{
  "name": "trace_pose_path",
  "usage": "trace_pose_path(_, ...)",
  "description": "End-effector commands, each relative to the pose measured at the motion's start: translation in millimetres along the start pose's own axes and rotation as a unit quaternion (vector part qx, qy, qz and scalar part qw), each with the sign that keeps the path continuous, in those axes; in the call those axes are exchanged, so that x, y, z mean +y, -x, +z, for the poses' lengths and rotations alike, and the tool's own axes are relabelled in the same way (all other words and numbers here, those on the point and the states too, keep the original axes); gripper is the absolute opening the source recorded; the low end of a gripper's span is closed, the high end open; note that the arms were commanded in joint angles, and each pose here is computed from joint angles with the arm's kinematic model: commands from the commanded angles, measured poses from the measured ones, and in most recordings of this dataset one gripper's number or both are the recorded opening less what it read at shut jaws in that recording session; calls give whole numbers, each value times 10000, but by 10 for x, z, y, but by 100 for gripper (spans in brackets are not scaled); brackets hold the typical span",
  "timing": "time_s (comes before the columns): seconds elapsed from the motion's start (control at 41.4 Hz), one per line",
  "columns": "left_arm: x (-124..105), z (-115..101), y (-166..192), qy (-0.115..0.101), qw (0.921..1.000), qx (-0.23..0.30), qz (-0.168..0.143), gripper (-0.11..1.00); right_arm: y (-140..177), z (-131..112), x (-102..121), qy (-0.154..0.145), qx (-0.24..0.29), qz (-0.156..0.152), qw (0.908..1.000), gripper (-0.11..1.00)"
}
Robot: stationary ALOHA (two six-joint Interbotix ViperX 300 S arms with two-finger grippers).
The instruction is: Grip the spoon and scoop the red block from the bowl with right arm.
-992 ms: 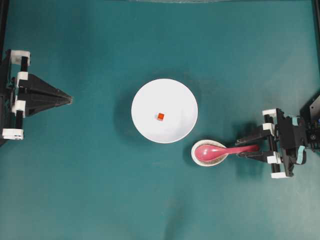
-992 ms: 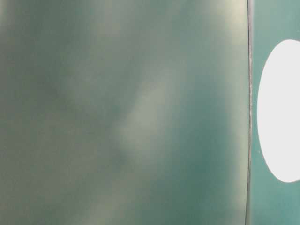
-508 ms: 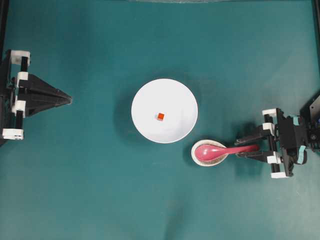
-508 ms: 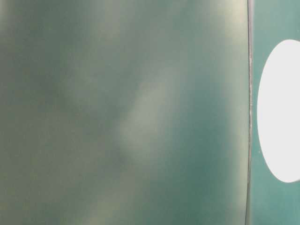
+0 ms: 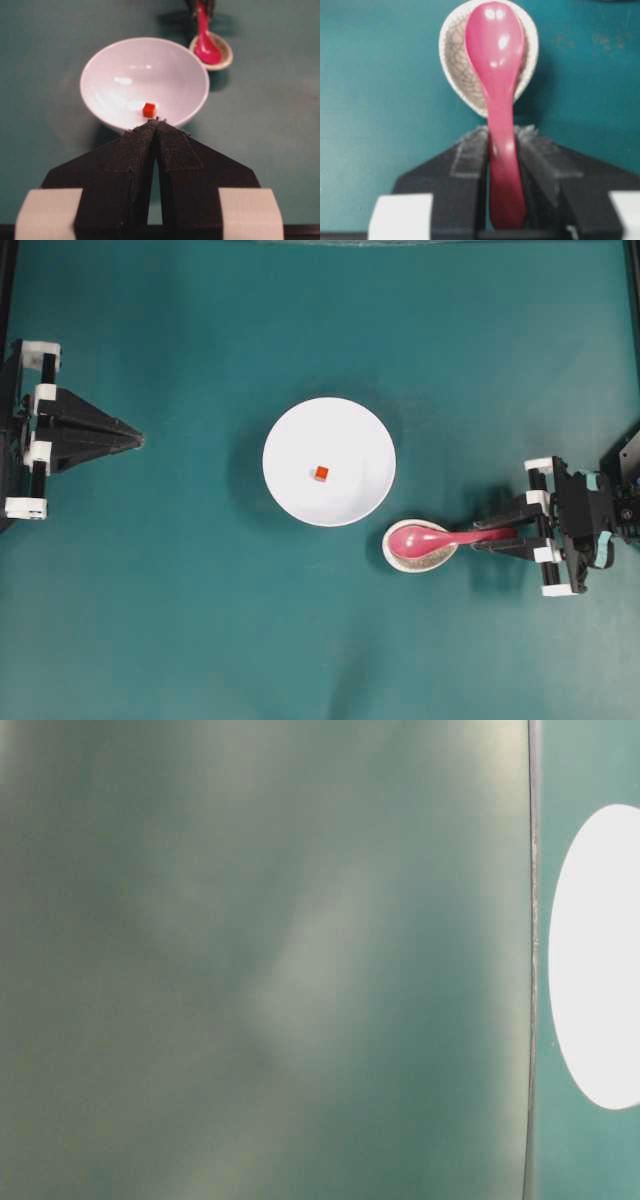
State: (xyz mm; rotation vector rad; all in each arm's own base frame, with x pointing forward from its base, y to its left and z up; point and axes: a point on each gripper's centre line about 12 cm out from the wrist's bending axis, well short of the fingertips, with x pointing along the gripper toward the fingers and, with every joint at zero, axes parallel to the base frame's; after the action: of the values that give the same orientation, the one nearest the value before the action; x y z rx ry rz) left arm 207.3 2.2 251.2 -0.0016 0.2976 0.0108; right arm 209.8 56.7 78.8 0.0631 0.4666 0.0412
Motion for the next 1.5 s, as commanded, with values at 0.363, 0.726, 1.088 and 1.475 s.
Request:
trace_pose_path(0.363, 10, 92, -2, -1, 10000, -84, 23, 0, -16, 41, 19, -26, -92, 18, 10000, 25)
trace_pose_path(0.726, 10, 71, -5, 7, 10000, -15, 23, 0, -63, 109, 56, -78, -203, 50, 9998, 25)
trace_pose_path(1.088, 10, 77, -5, 7, 10000, -23, 23, 0, -28, 266, 118, -272, -255, 212, 9991, 25)
trace_pose_path(1.475, 10, 71, -5, 7, 10000, -15, 23, 0, 27, 208, 86, -377, 169, 211, 9989, 25)
